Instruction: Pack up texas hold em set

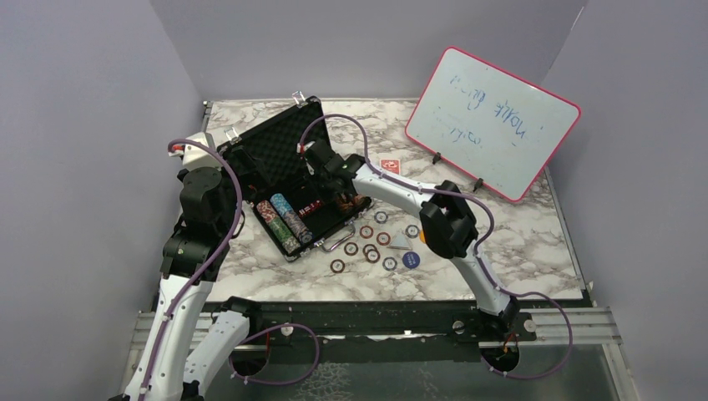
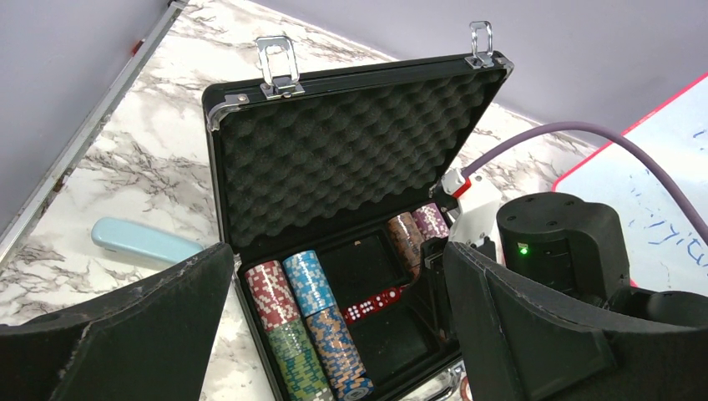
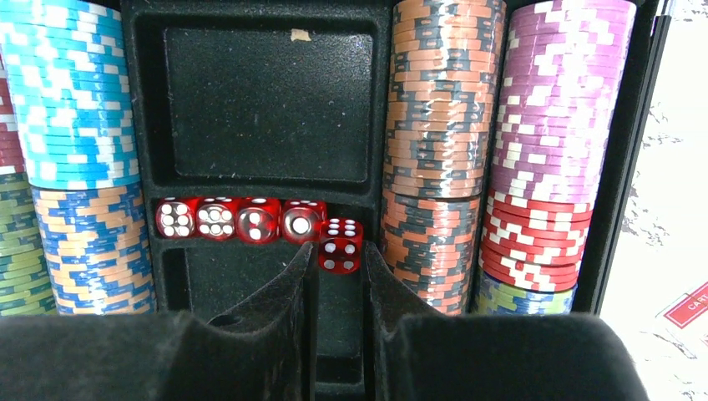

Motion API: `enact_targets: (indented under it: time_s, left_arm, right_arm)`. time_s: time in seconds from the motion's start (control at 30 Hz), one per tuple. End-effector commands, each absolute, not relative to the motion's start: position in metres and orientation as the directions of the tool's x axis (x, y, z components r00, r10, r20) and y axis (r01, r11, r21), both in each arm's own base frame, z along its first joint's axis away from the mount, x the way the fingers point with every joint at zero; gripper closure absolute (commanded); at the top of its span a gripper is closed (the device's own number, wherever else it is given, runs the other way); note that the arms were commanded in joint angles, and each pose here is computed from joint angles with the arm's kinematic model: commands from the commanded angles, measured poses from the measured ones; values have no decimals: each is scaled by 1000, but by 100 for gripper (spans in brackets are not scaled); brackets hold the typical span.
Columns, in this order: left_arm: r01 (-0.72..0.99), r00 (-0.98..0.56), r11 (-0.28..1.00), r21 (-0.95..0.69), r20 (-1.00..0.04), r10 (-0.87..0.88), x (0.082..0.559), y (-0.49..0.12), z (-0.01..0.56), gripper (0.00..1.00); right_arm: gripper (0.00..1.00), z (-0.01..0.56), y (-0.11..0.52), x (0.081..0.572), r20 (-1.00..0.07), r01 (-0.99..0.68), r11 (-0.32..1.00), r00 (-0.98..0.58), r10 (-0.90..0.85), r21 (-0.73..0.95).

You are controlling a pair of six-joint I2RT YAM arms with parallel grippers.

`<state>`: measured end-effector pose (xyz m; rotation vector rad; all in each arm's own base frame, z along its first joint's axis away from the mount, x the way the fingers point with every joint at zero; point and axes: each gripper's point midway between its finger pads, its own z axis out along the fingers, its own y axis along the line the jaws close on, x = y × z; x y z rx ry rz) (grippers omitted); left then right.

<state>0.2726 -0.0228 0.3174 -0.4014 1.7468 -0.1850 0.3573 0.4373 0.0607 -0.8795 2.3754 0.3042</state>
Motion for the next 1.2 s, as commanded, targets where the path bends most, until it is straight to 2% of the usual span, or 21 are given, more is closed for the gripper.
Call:
enact_targets:
  time_s: [0.0, 0.3, 0.7, 1.17]
  left_arm:
    - [-169, -131, 922, -348, -919, -371, 269, -19, 329, 1]
    - [-170, -130, 920, -353, -917, -376, 267, -19, 327, 1]
    - [-170, -128, 920, -354, -917, -377, 265, -19, 328, 1]
    - [-140, -145, 928, -345, -920, -364, 263, -23, 325, 1]
  right_arm:
    - [80, 47, 437, 361, -582, -641, 766, -610, -537, -35]
    - [79, 40, 434, 366, -580, -622, 780, -610, -540, -71]
    - [63, 76, 441, 368, -617, -614, 789, -606, -502, -38]
    - [63, 140, 437, 366, -707, -566, 823, -596, -381, 34]
